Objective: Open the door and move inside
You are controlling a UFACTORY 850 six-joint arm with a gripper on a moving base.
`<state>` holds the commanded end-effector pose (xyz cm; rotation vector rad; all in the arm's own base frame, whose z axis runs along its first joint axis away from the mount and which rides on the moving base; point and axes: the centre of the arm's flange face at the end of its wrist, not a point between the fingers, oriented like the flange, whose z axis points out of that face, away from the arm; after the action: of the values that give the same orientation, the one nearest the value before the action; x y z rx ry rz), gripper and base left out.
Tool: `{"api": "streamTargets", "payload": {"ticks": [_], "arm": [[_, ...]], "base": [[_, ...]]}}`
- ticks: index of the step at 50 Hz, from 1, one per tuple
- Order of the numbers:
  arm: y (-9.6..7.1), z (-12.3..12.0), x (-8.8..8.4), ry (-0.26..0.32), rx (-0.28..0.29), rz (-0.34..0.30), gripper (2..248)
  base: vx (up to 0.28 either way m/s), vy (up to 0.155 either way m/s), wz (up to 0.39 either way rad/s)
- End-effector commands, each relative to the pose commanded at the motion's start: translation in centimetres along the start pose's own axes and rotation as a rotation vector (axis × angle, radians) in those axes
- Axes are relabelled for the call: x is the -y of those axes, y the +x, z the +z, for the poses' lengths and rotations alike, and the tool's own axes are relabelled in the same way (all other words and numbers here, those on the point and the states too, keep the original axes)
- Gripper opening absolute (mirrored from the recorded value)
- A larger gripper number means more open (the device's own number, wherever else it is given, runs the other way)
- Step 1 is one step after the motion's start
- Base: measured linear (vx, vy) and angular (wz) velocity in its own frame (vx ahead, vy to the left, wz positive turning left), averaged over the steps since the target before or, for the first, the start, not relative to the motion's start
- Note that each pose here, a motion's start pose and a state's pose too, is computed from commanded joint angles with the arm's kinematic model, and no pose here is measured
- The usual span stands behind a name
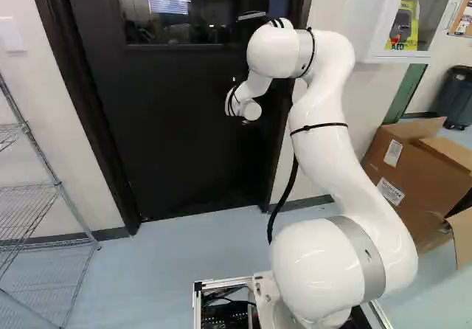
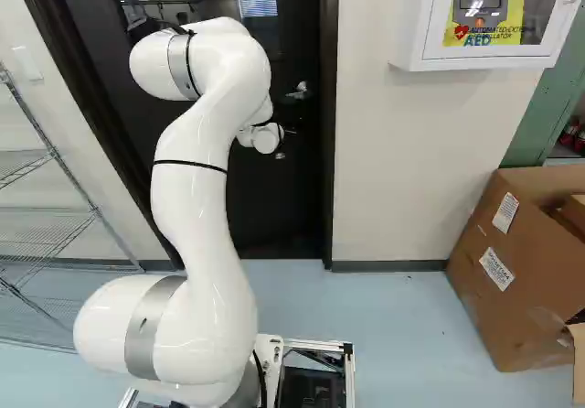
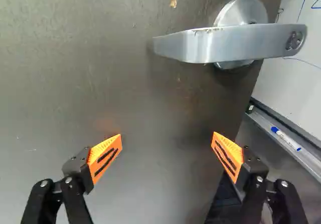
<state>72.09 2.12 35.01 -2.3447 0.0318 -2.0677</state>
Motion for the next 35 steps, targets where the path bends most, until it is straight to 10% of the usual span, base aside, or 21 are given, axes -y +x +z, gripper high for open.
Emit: {"api": "streamTargets", "payload": {"ticks": [35], "arm": [[0.4,-4.4,0.0,0.000,0.042,-0.002,247]], "base": [[0.000,0.000,0.000]]}}
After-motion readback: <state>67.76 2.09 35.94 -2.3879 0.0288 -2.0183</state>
